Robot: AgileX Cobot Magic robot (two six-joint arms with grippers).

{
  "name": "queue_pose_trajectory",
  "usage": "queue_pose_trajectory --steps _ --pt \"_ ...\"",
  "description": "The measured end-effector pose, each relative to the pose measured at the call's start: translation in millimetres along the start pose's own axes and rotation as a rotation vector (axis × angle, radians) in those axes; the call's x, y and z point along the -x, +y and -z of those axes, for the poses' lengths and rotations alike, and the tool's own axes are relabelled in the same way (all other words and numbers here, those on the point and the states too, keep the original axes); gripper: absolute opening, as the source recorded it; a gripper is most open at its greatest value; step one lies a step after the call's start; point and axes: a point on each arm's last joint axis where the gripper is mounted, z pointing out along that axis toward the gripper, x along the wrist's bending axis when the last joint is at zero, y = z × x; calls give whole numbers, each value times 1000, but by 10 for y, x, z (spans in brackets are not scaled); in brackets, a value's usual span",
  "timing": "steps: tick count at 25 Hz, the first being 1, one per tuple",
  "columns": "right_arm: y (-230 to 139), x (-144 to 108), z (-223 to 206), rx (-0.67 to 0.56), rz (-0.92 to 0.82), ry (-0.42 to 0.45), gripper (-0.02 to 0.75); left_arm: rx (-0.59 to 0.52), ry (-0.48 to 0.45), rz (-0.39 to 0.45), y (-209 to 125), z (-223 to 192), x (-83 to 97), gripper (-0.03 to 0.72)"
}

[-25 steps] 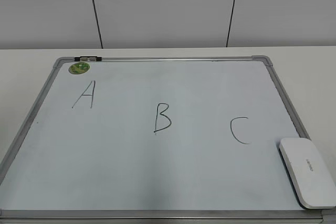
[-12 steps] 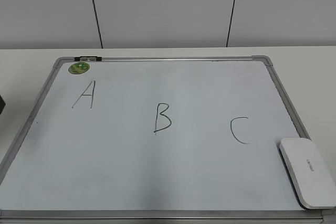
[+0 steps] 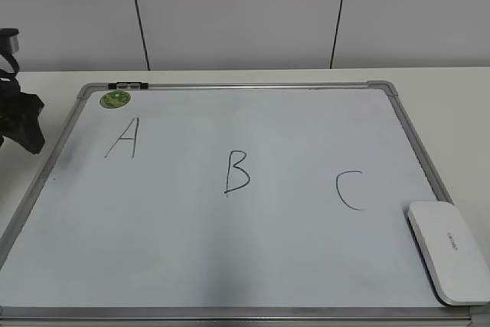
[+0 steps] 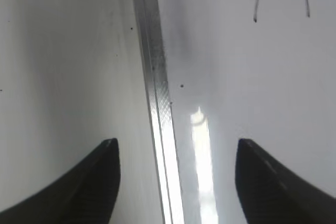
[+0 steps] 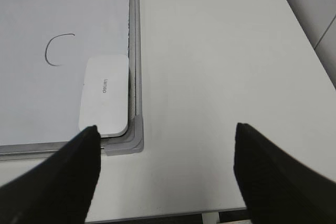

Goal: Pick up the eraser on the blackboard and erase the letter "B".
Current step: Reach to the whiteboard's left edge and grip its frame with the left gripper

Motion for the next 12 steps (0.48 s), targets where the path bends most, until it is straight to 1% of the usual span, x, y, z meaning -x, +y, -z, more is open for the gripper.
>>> queue_pose_trajectory --steps 3,9,10,11,12 --pt "0 0 0 0 0 0 587 -26 -1 -5 56 -134 -14 470" --pt "0 0 0 0 0 0 587 -84 -4 -4 116 -422 -43 464" --pt "0 0 0 0 0 0 587 -88 -4 -3 133 -455 -47 464" --pt "0 0 0 0 0 0 607 -90 -4 -1 147 -475 -57 464" --pt "0 0 0 0 0 0 600 -89 -4 -2 163 -488 -59 464"
